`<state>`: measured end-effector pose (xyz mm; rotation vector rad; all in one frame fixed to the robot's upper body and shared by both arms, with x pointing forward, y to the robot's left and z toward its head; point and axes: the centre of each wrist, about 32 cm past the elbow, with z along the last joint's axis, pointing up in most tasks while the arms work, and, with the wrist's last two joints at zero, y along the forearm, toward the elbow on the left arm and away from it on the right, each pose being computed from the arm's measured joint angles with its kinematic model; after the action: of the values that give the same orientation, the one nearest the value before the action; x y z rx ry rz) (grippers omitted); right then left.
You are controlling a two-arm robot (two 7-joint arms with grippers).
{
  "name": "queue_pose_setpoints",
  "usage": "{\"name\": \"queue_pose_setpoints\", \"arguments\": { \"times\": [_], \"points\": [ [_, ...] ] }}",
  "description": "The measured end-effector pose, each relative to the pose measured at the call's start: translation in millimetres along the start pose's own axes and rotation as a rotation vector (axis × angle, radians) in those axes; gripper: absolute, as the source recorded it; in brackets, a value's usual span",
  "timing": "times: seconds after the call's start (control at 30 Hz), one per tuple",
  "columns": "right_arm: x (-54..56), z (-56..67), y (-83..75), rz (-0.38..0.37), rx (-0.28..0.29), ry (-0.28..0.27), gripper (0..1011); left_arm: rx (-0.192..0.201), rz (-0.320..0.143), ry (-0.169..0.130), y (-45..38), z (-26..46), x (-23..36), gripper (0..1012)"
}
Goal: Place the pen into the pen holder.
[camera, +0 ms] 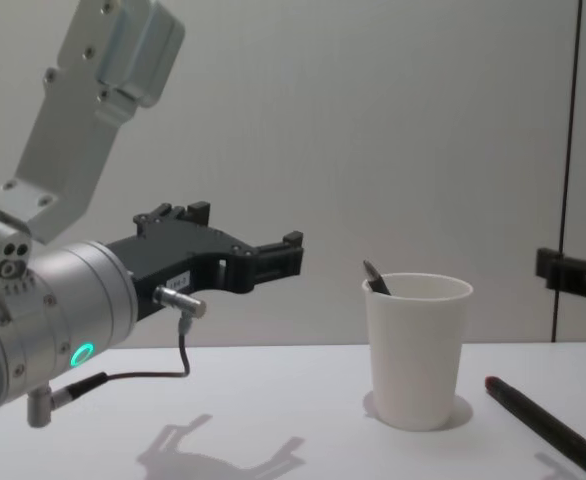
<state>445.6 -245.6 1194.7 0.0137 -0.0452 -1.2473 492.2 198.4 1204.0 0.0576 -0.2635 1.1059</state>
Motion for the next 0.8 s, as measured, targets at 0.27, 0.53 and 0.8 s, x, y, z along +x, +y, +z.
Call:
{"name": "queue_pose_setpoints", "arguments": {
  "times": [0.27,0.53,0.8],
  "points": [
    [6.6,9.5,-6.2,-0.038,-0.025,0.021,1002,0.004,0.016,-0.005,0.2,0.6,-0.4,1001],
    [9.4,21.0,-16.8,-0.069,-0.042,0.036,1002,0.004,0.017,-0.005,0.2,0.6,-0.2,1001],
    [9.5,30.7,-24.8,-0.087,-0.057,0.043,1002,0.003,0.017,-0.006,0.1,0.8,0.0,1001]
  ]
}}
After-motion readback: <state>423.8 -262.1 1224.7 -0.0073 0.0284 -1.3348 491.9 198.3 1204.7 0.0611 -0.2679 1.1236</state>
